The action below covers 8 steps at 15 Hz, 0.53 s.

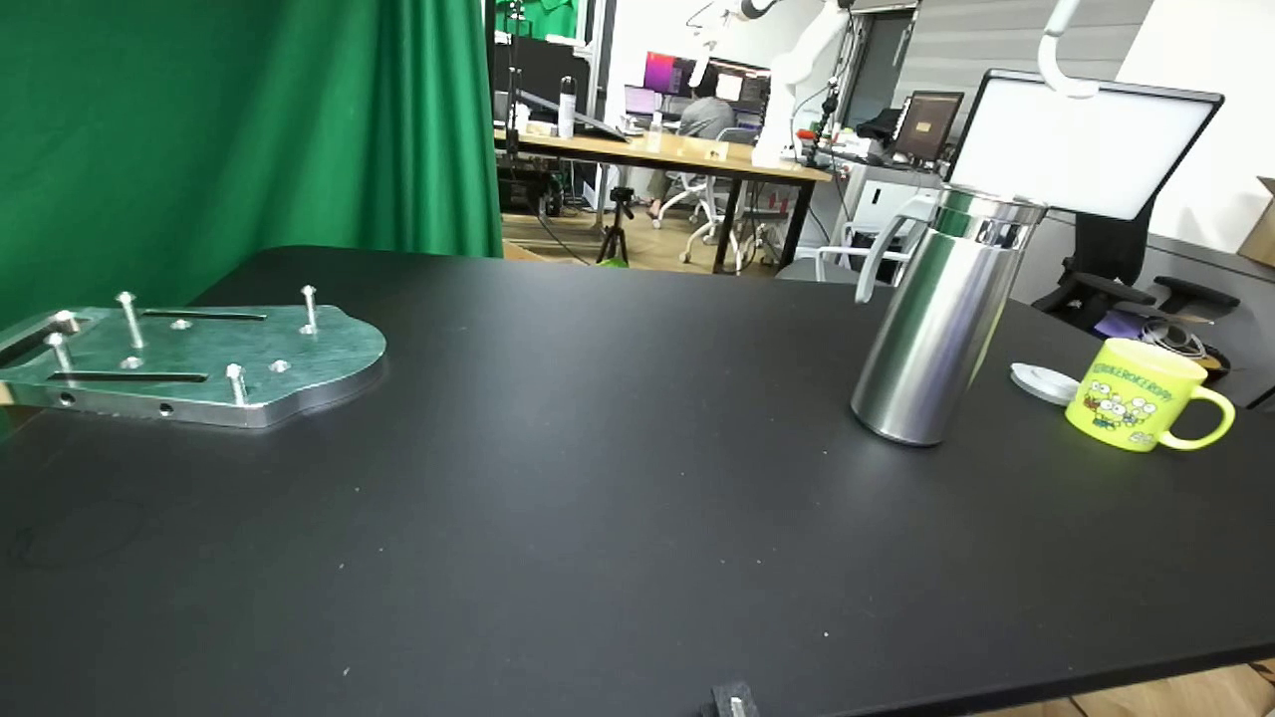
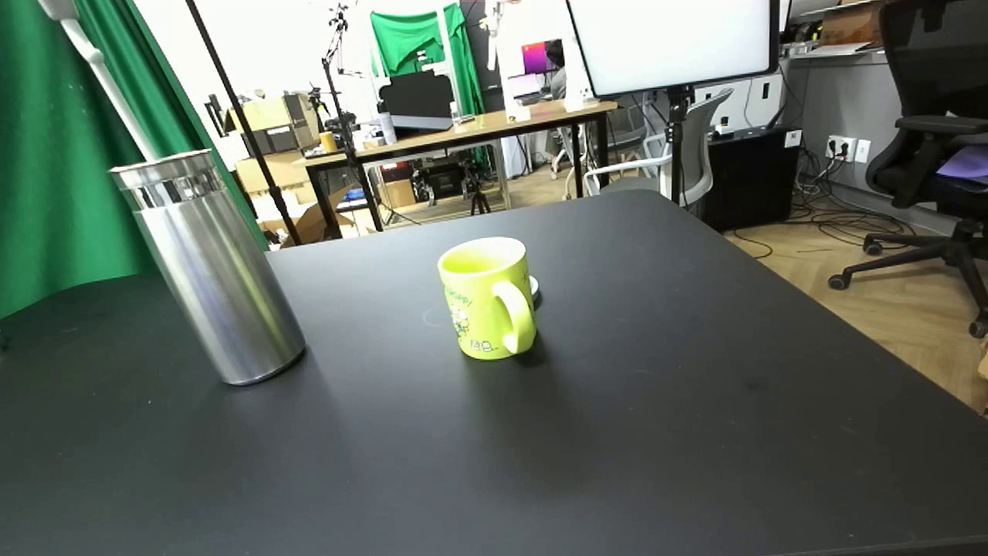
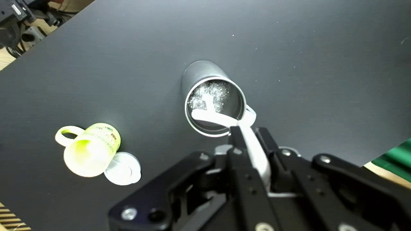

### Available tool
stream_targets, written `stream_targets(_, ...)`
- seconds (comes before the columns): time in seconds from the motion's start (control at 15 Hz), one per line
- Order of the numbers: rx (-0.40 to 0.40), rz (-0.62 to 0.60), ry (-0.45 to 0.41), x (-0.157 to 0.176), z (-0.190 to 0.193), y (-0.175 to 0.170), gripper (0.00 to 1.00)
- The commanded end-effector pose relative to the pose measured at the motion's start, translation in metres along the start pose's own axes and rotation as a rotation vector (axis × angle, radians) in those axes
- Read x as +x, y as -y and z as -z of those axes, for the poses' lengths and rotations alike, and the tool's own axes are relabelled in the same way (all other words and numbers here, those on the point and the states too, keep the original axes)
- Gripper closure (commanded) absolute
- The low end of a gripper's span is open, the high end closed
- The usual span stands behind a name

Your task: Clean inside the flask using the bottle brush

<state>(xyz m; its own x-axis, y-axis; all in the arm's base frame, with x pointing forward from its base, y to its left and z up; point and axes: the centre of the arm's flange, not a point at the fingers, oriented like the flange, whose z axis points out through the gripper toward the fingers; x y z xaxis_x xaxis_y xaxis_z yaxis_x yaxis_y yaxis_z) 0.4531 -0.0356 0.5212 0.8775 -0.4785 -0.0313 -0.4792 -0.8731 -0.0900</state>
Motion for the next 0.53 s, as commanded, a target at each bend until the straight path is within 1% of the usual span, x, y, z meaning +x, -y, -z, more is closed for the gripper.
stream_targets(0.0, -0.006, -0.007, 0.026, 0.001, -0.011, -0.012, 0.96)
stream_targets(0.47, -0.042, -0.058, 0.071, 0.021, -0.037, -0.025, 0.96)
